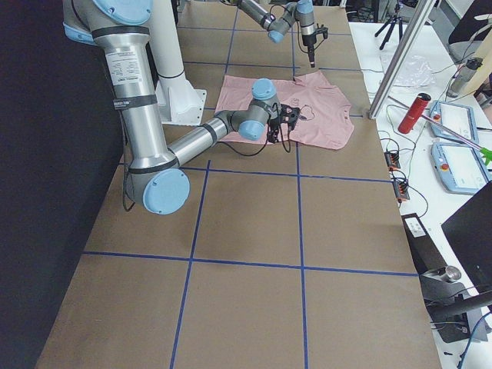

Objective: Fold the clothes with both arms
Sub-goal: 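Release and raise the right gripper while the left gripper moves to the shoulder, then fold the sleeve nearest the left gripper inward over the shirt body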

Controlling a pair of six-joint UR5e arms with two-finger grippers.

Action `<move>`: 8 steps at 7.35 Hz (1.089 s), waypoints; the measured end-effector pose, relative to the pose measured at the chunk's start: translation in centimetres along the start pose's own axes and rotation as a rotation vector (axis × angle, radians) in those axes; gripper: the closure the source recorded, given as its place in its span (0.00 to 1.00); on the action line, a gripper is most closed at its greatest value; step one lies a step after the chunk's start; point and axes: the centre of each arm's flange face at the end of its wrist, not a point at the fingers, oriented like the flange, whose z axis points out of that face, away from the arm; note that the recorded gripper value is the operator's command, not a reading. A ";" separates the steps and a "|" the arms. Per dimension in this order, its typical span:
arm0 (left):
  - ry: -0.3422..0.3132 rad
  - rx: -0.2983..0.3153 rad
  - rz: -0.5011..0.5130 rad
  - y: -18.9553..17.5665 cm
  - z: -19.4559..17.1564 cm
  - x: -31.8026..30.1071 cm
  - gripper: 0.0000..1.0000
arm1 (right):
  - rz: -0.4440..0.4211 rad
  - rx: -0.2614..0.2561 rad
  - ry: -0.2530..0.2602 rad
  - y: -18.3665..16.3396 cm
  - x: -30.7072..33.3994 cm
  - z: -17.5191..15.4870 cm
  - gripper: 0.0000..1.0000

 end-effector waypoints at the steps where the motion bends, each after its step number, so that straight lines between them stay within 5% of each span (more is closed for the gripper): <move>1: -0.013 0.021 0.001 -0.8 1.0 0.0 0.22 | 0.000 0.000 0.001 0.0 0.0 0.0 0.00; 8: -0.020 0.023 0.009 -0.3 3.5 -0.6 0.32 | -0.001 -0.002 -0.003 0.1 -0.3 0.1 0.00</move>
